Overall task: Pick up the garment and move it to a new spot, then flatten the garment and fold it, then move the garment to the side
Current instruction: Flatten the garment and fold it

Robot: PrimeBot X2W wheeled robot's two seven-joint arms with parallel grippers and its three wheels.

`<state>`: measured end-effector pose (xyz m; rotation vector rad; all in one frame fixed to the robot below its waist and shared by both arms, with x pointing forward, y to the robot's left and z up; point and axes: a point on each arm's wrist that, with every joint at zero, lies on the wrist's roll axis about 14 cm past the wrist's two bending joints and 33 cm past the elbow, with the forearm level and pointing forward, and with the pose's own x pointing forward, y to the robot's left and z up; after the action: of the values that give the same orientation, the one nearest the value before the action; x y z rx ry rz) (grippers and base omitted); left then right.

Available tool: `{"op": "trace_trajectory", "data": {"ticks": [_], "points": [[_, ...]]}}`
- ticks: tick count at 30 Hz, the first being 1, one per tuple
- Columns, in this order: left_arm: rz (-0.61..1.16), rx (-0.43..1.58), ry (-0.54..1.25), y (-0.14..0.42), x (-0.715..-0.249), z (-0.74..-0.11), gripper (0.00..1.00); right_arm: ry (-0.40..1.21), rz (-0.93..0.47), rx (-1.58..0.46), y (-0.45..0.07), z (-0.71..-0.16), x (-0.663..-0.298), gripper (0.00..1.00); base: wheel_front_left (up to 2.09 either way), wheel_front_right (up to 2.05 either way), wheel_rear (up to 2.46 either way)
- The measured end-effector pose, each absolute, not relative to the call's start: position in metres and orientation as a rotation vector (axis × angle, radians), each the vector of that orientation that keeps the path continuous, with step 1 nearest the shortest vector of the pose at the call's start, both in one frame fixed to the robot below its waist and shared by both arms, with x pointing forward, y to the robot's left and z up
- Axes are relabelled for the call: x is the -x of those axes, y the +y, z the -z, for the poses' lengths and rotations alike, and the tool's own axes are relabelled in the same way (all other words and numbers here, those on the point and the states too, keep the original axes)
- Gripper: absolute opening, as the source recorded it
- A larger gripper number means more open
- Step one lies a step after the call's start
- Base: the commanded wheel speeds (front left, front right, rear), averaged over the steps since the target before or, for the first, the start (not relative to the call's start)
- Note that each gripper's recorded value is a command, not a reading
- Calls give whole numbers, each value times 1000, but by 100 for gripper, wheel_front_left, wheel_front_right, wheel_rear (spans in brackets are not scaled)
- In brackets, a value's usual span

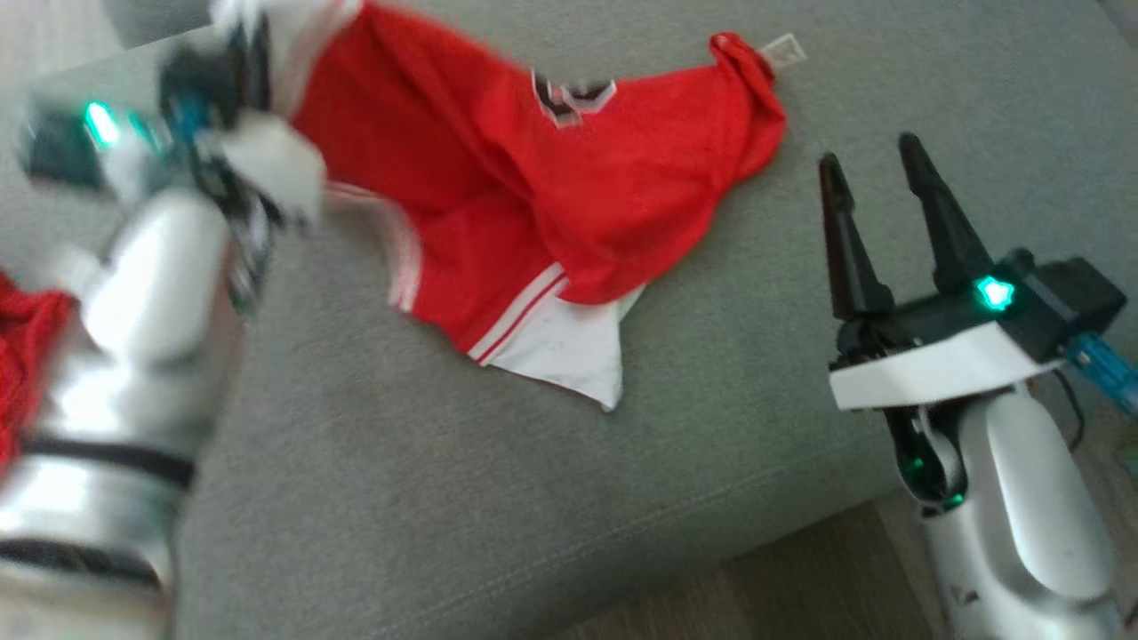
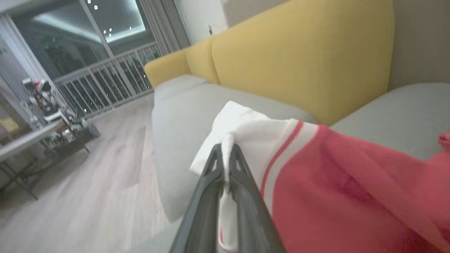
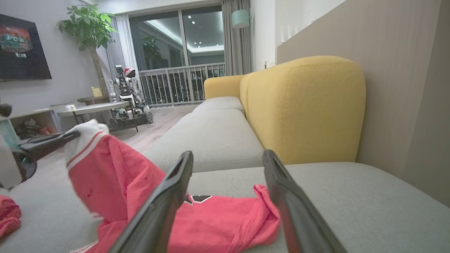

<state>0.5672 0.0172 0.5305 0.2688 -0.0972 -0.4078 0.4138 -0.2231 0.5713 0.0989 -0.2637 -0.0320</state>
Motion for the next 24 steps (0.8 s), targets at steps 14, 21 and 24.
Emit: {"op": "trace_trajectory", "data": {"ticks": [14,21,24], "points": [[367,-398,-782,-27,-578,-804,0,-295,58,-165,-234,-582,-412,100,0,0,0],[443,-470,-651,-12,-563,-732,0,-301,0,-181,-213,-583,-424,100,0,0,0],[513,-470,-479,-3,-546,-655,0,-286,-17,-183,-205,-577,-425,100,0,0,0]]}}
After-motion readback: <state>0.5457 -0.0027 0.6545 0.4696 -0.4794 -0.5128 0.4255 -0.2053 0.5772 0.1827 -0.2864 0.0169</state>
